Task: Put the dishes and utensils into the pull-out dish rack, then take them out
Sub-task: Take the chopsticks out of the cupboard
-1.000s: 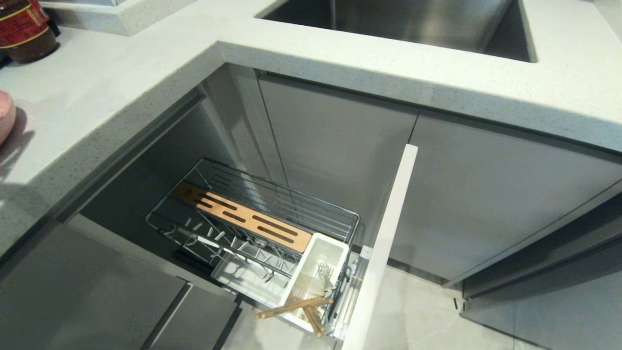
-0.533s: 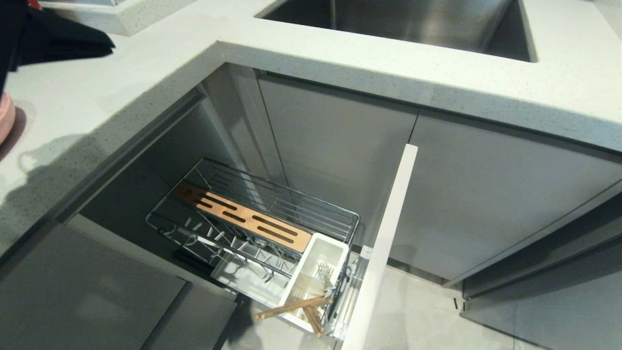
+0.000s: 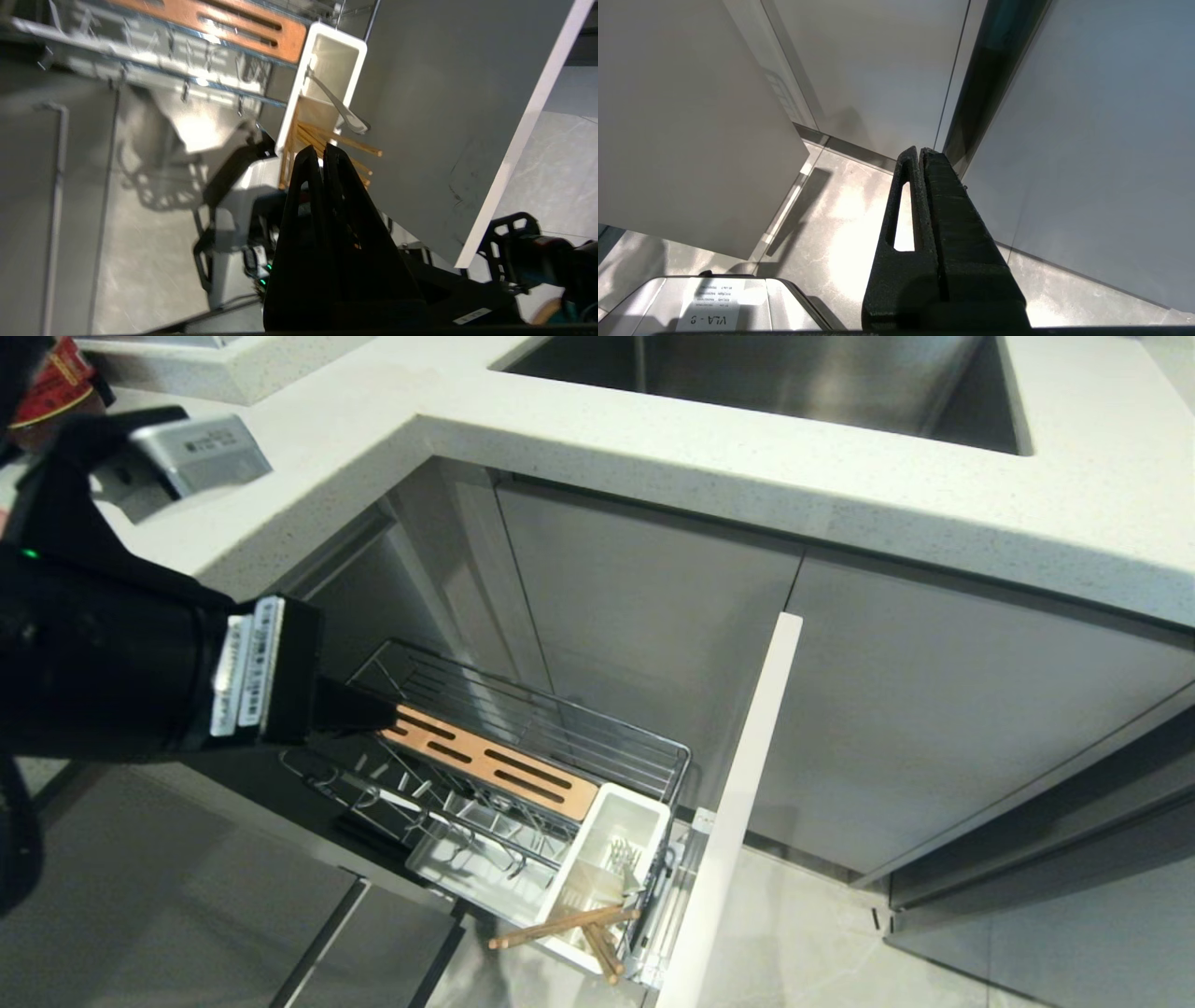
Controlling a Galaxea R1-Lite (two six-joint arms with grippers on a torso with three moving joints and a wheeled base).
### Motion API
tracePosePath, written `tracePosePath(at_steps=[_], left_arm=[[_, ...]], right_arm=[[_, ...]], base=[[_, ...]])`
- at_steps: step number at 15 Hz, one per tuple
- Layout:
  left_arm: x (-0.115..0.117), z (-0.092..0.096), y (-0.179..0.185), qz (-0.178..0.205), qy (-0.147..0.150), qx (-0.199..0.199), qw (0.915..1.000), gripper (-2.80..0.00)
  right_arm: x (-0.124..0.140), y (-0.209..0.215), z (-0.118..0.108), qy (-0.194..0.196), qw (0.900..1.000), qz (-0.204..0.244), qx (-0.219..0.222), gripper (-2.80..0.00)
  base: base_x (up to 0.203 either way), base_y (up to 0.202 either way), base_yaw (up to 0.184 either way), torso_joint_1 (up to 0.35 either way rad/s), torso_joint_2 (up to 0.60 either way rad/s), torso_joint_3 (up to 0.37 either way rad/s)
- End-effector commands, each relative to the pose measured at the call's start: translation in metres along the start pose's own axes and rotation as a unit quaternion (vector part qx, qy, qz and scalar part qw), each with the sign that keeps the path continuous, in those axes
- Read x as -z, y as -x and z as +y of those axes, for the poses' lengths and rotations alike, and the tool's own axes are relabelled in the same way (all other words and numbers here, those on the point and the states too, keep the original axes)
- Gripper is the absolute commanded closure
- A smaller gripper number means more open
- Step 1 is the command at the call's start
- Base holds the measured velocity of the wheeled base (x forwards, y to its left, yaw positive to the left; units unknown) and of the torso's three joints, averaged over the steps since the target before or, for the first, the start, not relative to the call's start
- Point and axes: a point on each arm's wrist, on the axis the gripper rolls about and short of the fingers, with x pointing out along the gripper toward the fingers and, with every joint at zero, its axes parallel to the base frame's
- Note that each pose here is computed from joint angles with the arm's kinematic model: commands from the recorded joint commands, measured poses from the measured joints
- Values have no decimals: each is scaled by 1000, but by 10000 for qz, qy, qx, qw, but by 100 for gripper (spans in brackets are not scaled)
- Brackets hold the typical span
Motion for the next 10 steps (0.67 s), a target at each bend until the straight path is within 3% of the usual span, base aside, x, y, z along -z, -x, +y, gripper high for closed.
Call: tracePosePath(at_steps=[1,3,4,6,10], left_arm=[[2,-9,-18,270,177,-138,9994,0],[5,-14,-27,410,738,-231,9962,0],[9,-16,-31,509,781,-272,9953,0],[22,-15,-42,760,767,-464,9931,0],[50,-17,-68,1291,423,-896,9867,0]], right_arm=[[0,0,0,2,10000,2,4,0],[0,0,0,2,10000,2,1,0],[0,0,0,2,10000,1,-2,0],[0,0,0,4,10000,1,-2,0],[0,0,0,9,10000,2,6,0]], base=[[0,0,0,0,0,0],[0,0,0,0,0,0],[0,0,0,0,0,0],[0,0,0,0,0,0],[0,0,0,0,0,0]])
